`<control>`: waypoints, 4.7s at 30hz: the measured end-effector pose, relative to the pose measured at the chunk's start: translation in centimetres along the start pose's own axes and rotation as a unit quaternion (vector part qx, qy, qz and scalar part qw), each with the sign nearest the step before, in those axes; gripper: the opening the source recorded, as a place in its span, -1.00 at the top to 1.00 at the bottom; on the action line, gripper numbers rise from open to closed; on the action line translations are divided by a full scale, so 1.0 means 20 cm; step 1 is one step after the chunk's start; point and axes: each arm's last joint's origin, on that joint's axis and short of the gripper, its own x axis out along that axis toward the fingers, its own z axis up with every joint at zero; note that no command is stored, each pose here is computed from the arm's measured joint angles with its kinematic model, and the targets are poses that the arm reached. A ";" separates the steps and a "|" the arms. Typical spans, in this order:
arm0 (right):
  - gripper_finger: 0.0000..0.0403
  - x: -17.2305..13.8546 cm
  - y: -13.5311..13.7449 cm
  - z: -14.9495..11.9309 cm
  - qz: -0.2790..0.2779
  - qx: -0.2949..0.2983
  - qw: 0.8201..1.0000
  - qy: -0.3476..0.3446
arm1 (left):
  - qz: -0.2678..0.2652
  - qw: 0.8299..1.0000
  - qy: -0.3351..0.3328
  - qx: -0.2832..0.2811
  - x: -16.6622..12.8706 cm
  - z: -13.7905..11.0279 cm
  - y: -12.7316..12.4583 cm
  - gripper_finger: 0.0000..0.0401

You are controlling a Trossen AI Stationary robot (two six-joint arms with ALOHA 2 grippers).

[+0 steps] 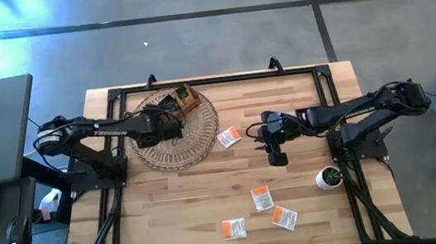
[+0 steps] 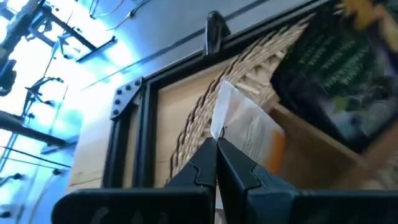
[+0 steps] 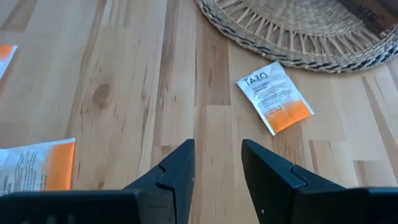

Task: Pick & Place Tea
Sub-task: Put the orange tea bag into the left section of the wooden organizer

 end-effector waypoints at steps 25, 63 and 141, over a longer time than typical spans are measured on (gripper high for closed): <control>0.36 0.00 0.00 0.00 0.000 -0.005 1.000 0.000 | -0.025 0.996 0.007 0.084 0.07 0.02 -0.04 0.49; 0.36 0.51 -0.11 -0.10 -0.145 -0.064 0.987 0.006 | -0.522 0.838 0.155 0.037 -0.16 0.01 -0.77 0.49; 0.36 0.63 0.05 -0.25 -0.073 0.059 0.992 0.083 | -0.588 0.794 0.137 0.073 -0.15 0.01 -0.87 0.50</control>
